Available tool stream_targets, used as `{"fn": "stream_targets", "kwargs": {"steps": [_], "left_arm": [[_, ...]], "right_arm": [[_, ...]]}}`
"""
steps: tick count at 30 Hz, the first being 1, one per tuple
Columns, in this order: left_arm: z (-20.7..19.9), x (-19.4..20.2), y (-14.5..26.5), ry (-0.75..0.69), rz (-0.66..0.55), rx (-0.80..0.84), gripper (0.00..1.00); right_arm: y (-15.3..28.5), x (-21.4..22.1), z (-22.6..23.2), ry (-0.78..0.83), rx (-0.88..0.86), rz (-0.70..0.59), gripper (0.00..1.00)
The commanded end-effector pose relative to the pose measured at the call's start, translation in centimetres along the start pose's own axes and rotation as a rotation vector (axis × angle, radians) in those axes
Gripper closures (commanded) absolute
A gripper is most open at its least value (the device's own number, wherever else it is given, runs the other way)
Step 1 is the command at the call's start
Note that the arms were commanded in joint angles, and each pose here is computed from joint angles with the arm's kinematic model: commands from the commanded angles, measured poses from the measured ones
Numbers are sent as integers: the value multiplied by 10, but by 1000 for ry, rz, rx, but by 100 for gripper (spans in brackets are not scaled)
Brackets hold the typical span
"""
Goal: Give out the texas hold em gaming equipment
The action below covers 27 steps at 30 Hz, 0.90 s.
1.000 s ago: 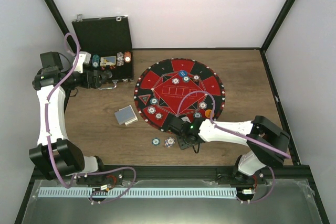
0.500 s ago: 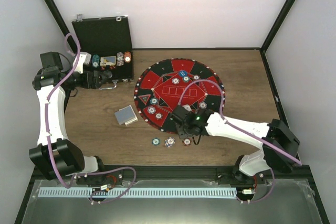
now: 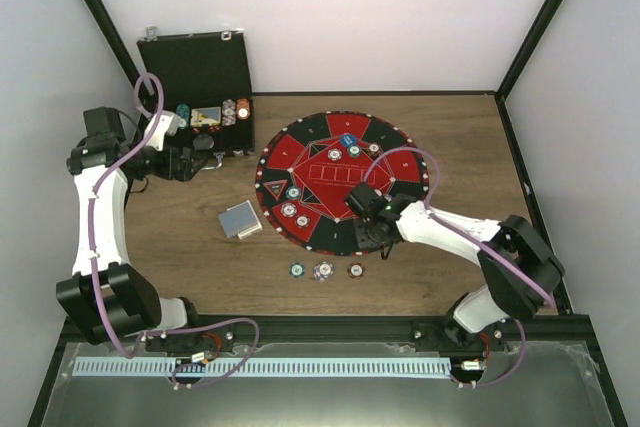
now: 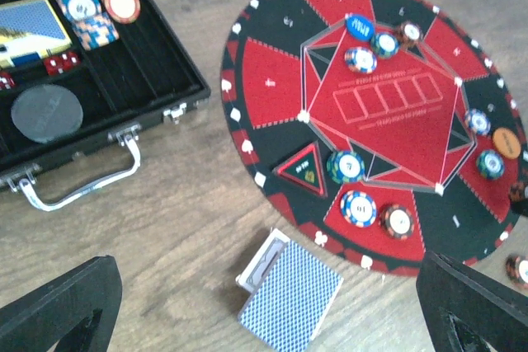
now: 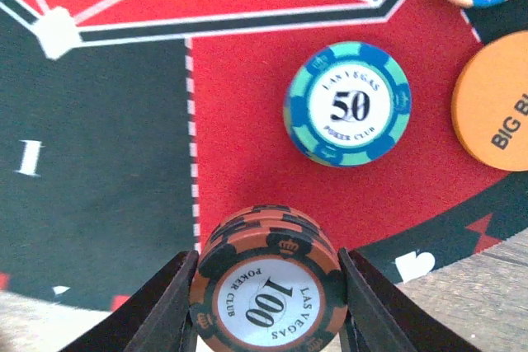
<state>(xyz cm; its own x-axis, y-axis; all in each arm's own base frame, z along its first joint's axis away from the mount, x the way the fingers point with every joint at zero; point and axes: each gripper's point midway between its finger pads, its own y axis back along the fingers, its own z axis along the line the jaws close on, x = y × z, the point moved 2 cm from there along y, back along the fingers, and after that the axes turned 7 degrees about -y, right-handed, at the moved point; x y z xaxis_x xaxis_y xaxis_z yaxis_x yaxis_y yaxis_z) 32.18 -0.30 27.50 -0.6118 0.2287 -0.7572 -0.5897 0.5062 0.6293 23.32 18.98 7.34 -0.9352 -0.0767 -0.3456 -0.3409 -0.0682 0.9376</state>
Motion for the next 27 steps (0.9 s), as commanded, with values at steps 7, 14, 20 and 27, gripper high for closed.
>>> {"fn": "stream_targets", "kwargs": {"steps": [7,14,20,27], "left_arm": [[-22,59,-21,-248,182,79,0],[-31,94,-54,-372,349,59,0],[-40,126,-79,-534,457,34,0],[-38,128,-91,-631,467,54,0]], "right_arm": [[-33,2,-11,-18,31,1,72],[-37,4,-13,-23,48,12,42],[-13,-7,-8,-31,8,-24,16],[38,-33,0,-43,-66,-113,15]]}}
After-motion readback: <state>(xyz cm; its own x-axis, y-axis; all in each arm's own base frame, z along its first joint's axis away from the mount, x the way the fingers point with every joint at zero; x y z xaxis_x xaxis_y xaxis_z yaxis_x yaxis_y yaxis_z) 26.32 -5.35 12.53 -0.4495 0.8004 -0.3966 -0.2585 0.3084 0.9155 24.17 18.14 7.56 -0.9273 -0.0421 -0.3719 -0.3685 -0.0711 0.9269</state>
